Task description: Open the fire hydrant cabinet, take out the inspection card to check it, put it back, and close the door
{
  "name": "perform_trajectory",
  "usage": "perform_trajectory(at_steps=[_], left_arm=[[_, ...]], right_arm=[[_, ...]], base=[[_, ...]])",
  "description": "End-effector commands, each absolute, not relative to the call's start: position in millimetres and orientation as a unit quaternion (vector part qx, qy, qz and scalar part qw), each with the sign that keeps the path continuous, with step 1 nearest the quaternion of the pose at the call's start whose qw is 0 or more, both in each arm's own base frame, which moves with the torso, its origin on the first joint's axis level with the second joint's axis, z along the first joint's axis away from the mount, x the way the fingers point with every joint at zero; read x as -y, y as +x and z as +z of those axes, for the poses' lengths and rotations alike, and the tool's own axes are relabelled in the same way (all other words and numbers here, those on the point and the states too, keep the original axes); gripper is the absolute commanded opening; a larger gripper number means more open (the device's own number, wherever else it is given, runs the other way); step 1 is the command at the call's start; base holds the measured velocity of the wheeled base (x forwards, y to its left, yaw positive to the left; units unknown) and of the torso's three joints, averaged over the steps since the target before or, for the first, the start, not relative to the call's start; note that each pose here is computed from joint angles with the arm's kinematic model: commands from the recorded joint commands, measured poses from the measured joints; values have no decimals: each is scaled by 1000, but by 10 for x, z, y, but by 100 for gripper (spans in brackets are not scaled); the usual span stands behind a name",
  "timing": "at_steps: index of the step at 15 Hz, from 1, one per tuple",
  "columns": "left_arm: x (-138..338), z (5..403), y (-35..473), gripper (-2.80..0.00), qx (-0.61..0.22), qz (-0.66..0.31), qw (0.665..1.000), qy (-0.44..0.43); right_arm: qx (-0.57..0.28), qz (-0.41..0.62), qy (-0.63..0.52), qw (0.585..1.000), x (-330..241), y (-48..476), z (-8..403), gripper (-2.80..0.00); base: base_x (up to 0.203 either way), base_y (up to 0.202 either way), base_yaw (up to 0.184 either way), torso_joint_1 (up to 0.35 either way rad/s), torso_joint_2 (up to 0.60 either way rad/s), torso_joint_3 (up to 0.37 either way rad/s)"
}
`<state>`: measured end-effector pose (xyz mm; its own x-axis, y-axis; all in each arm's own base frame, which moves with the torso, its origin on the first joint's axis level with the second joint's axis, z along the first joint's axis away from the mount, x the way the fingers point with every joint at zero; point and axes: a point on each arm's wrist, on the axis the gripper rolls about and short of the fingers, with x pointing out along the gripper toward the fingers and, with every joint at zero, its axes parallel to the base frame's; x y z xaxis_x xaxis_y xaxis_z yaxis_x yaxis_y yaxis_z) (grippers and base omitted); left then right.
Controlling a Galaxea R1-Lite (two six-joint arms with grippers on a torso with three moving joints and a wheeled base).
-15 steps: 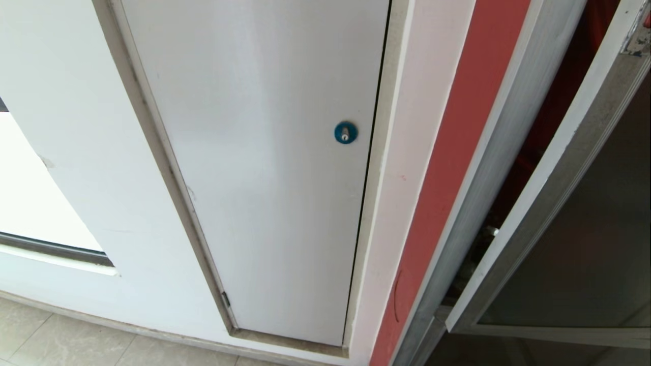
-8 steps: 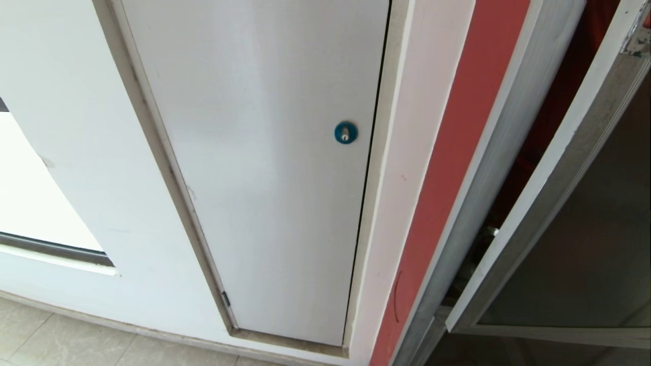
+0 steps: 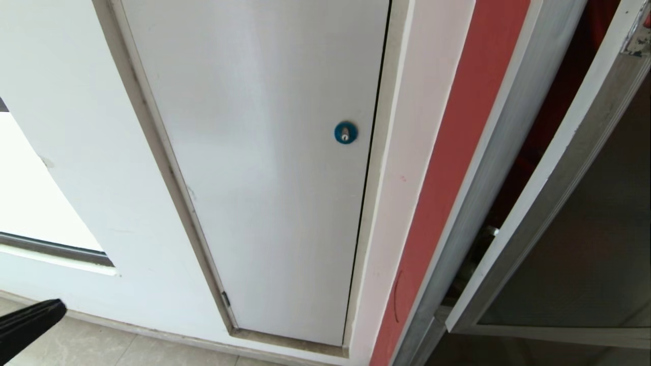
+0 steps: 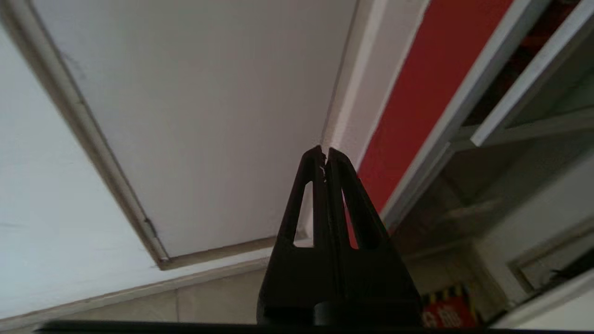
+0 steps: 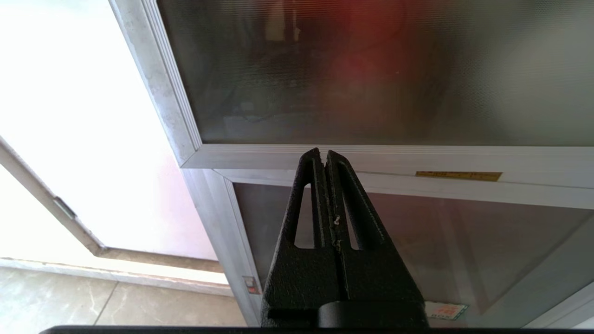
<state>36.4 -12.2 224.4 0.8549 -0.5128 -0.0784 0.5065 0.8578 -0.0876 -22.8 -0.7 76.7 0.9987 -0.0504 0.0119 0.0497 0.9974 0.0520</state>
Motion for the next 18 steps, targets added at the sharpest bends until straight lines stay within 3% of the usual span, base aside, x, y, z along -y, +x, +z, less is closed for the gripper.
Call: perform_trajectory(at_steps=[1, 5, 10, 18], left_arm=[[229, 2367, 920, -280, -129, -322, 937, -50], [733, 2630, 1478, -280, -166, -456, 873, -44], [1341, 2667, 2084, -280, -154, -519, 840, -42], [2409, 2693, 2248, -280, -156, -622, 766, -46]], right_arm=[[6, -25, 25, 999, 7, -228, 766, -280], [6, -25, 25, 999, 7, -228, 766, -280], [6, -25, 25, 999, 7, -228, 766, -280], [6, -25, 25, 999, 7, -229, 768, -280]], base=[[0, 0, 0, 0, 0, 0], [0, 0, 0, 0, 0, 0], [0, 0, 0, 0, 0, 0], [0, 0, 0, 0, 0, 0]])
